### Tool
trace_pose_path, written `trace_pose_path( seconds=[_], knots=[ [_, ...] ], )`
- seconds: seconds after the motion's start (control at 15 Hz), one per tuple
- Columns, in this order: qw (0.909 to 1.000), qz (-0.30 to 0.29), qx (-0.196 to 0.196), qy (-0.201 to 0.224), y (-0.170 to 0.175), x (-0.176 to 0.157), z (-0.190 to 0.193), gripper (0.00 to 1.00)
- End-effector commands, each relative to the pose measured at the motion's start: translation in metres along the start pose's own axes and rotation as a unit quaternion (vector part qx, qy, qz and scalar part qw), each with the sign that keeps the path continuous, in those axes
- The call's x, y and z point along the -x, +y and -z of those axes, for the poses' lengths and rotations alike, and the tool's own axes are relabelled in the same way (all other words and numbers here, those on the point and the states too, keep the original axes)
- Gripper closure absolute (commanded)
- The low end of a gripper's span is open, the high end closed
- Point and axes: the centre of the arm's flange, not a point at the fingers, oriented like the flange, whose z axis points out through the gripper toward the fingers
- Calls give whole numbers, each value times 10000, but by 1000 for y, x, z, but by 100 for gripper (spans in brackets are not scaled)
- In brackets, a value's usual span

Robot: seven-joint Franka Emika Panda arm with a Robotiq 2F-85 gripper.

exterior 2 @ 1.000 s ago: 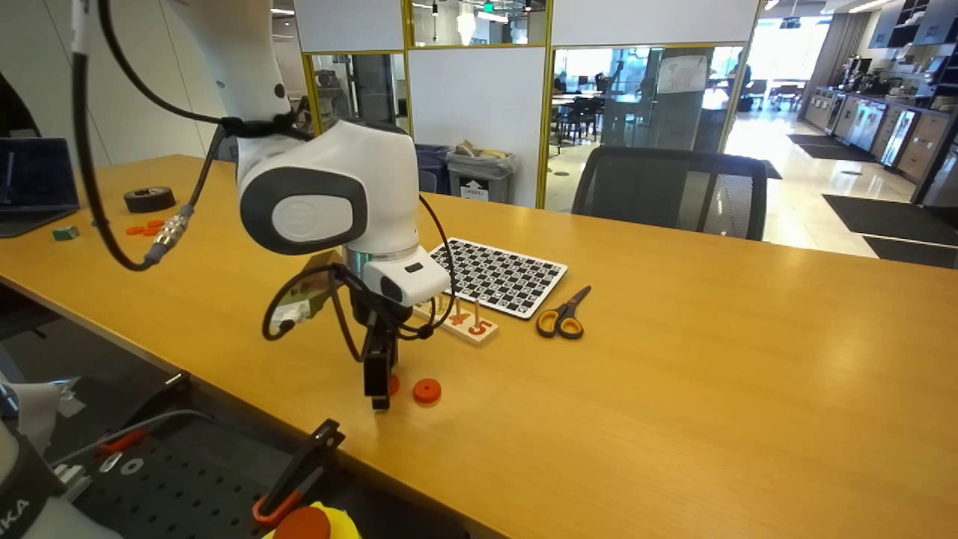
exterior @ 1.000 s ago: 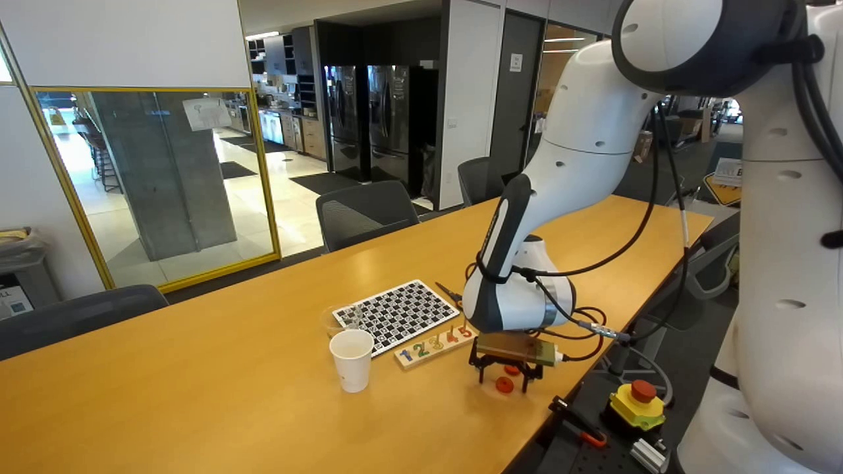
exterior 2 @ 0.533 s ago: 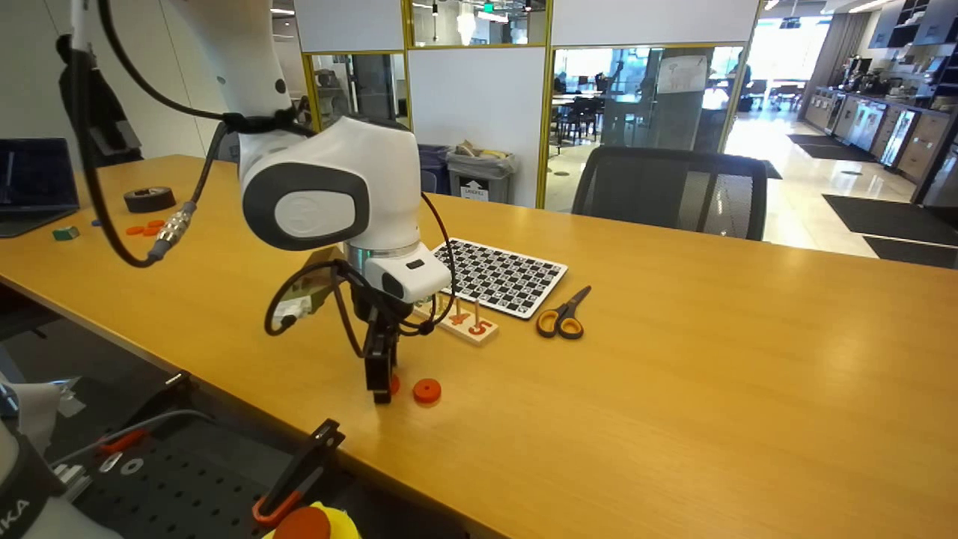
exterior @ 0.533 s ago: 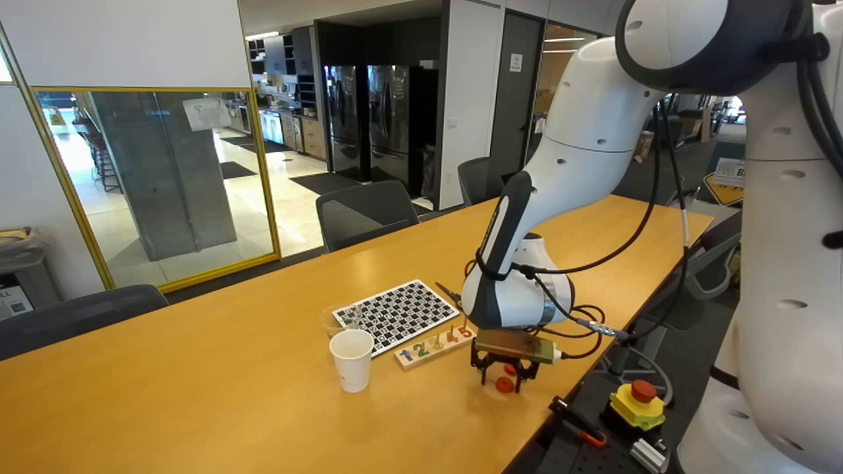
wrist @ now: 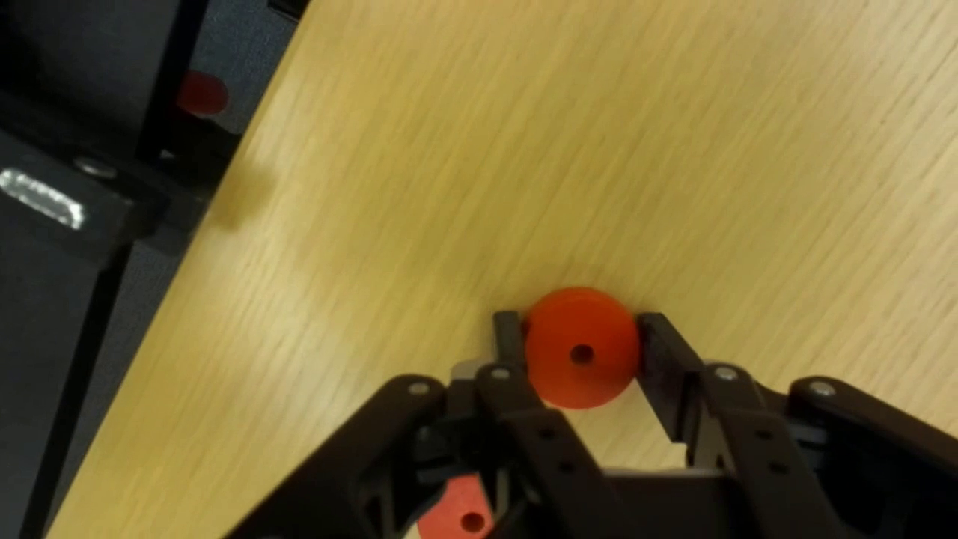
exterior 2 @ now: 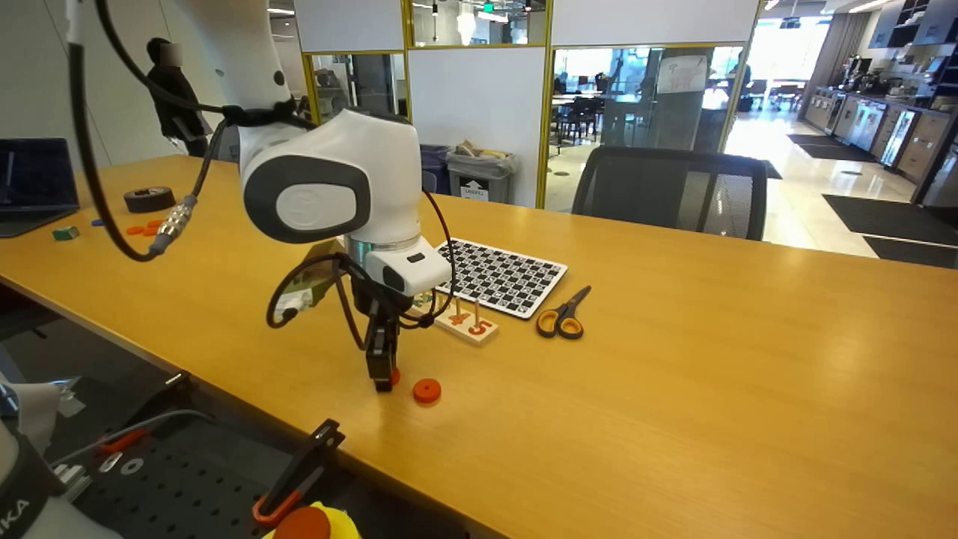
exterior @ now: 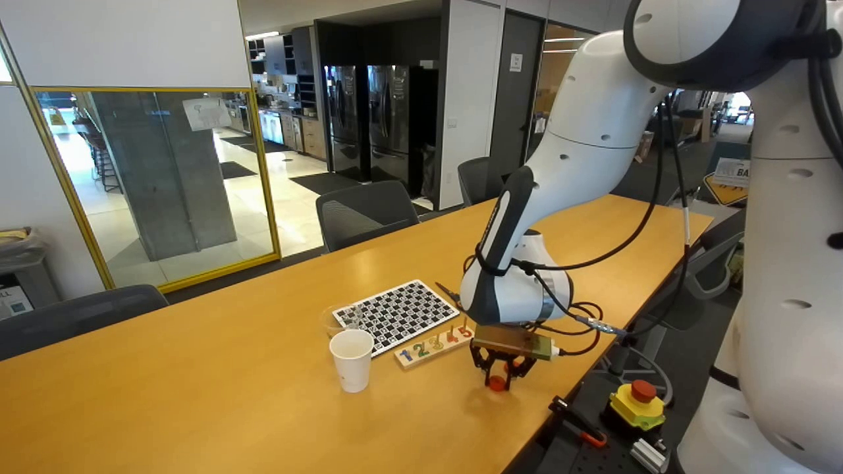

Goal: Put the round yellow blocks in the white cup then put the round orange blocks in the clear cup respectively one at a time

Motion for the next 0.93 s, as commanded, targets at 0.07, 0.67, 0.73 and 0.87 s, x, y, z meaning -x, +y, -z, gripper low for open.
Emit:
trace_pose_path(
  seconds=[0.07, 0.67, 0.73, 0.87],
  knots=[
    [9989, 324, -264, 230, -16, 19, 43, 83],
    [9804, 1224, -1202, 966, -114, 35, 117, 83],
    [9785, 1291, -1228, 1036, -129, 36, 121, 83],
    [9747, 1444, -1289, 1115, -157, 36, 128, 83]
  ],
)
